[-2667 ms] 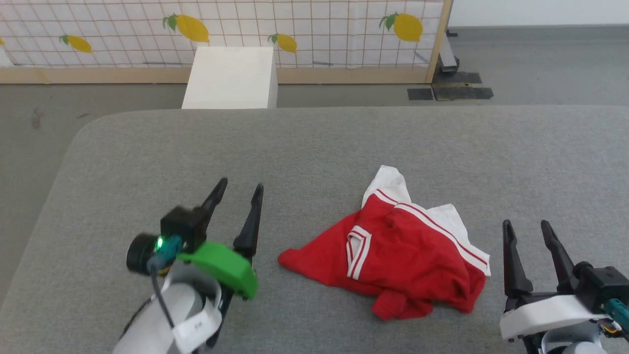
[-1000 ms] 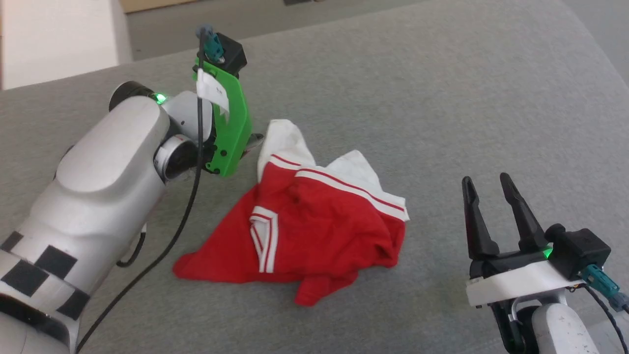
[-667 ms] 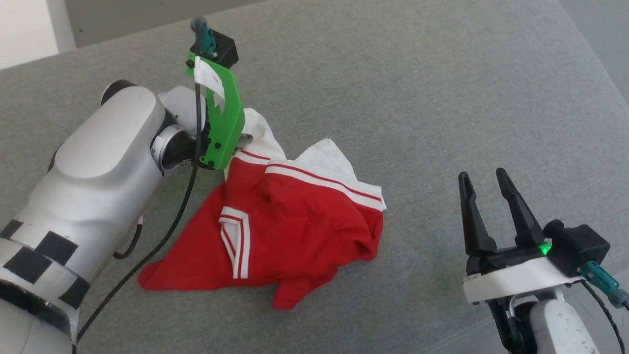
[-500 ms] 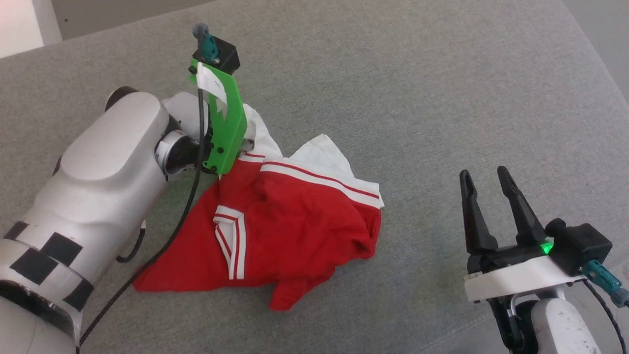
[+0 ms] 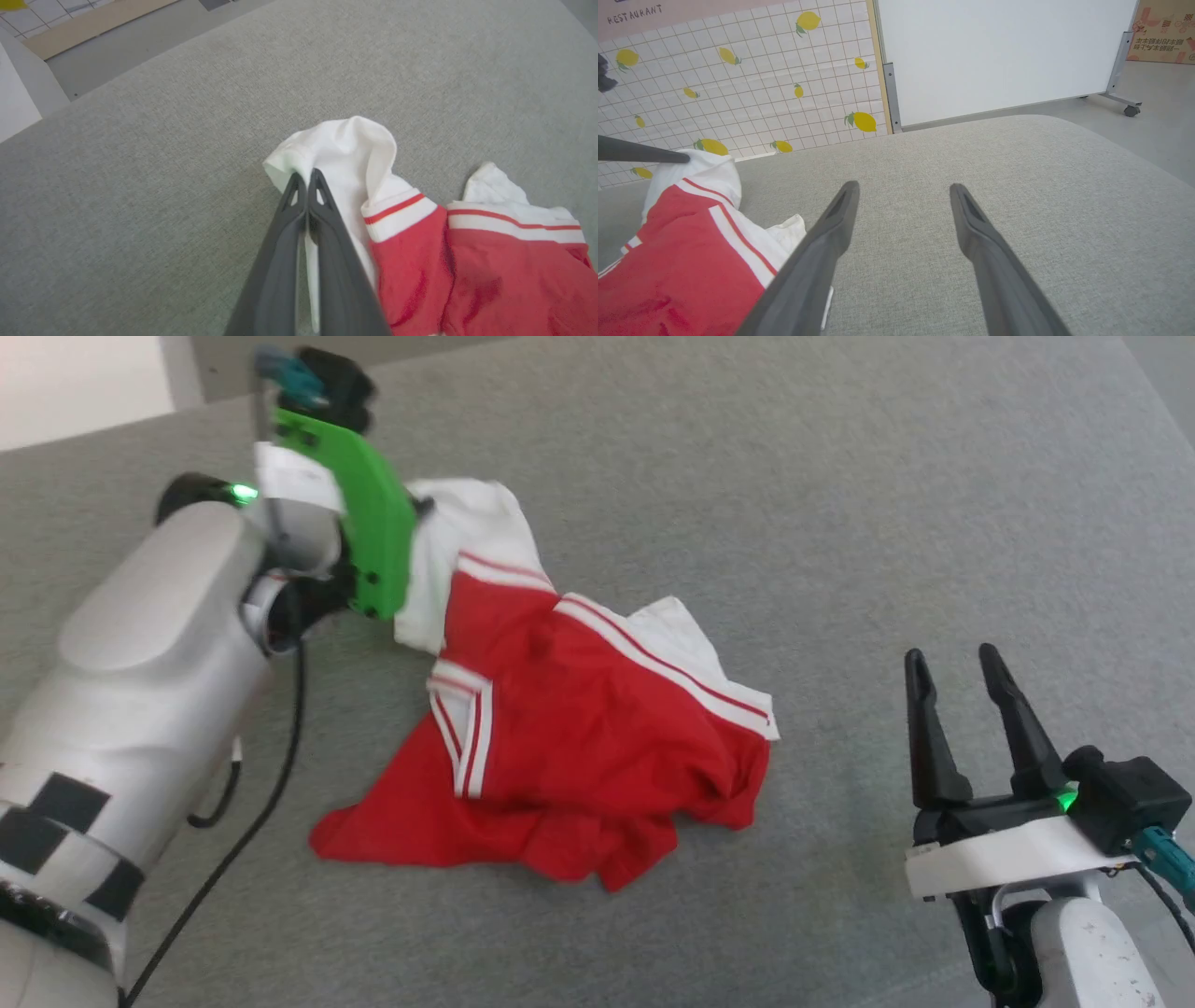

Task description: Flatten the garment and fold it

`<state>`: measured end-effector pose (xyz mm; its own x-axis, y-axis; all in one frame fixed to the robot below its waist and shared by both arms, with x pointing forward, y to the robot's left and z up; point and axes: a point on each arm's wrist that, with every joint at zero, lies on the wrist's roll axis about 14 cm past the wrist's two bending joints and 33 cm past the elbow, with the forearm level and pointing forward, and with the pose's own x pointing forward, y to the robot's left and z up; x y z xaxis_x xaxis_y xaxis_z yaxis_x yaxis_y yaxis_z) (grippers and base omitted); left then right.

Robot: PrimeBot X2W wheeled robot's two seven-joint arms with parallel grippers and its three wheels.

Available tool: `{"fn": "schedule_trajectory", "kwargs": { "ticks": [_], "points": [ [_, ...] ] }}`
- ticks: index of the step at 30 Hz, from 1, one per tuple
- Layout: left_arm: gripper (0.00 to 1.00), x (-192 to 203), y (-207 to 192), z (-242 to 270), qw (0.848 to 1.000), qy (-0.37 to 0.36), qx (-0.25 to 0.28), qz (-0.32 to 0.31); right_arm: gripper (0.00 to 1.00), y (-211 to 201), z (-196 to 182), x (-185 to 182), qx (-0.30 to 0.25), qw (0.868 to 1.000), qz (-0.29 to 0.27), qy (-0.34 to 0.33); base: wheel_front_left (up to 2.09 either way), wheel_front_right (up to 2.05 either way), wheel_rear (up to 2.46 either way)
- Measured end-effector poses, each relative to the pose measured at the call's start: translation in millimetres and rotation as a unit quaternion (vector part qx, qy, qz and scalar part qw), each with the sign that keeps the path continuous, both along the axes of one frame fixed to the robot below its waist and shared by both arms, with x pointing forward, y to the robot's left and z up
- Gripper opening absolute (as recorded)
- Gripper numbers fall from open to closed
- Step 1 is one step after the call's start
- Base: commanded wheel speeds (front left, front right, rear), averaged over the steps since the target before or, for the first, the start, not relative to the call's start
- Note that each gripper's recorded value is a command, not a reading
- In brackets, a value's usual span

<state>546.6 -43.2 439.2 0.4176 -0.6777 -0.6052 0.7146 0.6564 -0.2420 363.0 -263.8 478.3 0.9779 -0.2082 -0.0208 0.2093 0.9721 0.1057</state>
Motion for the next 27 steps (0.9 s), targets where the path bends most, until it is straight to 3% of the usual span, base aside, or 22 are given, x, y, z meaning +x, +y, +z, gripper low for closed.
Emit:
{"fn": "schedule_trajectory", "kwargs": {
  "ticks": [7, 8, 16, 17, 18, 23, 27],
  "points": [
    [0.0, 21.8, 77.0, 32.8, 0.986, -0.077, -0.046, 0.139, 1.0, 15.1, 5.6, 5.7, -0.01, 1.0, 0.027, -0.011, 0.0, 0.0, 0.0],
    [0.0, 14.5, 106.5, 27.9, 0.98, -0.079, -0.043, 0.18, 1.0, 23.3, 6.4, 8.0, -0.008, 0.999, 0.04, -0.014, 0.0, 0.0, 0.0],
    [0.0, -46.0, 198.7, -3.1, 0.949, -0.059, -0.033, 0.307, 1.0, 50.7, 14.0, 14.7, -0.001, 0.996, 0.082, -0.028, 0.0, 0.0, 0.0],
    [0.26, -56.6, 206.5, -8.3, 0.946, -0.055, -0.029, 0.318, 1.0, 53.5, 14.5, 14.8, 0.0, 0.996, 0.086, -0.029, 0.0, 0.0, 0.0],
    [1.0, -66.2, 212.5, -12.6, 0.943, -0.052, -0.027, 0.327, 1.0, 55.8, 15.2, 15.1, -0.001, 0.995, 0.09, -0.03, 0.0, 0.0, 0.0],
    [1.0, -88.2, 218.6, -1.9, 0.934, -0.087, -0.051, 0.344, 1.0, 67.5, 19.6, 17.5, 0.001, 0.994, 0.108, -0.035, 0.0, 0.0, 0.0],
    [1.0, -84.8, 209.1, 50.0, 0.919, -0.218, -0.092, 0.317, 1.0, 71.2, 23.7, 18.8, 0.001, 0.993, 0.114, -0.038, 0.0, 0.0, 0.0]
  ]
}}
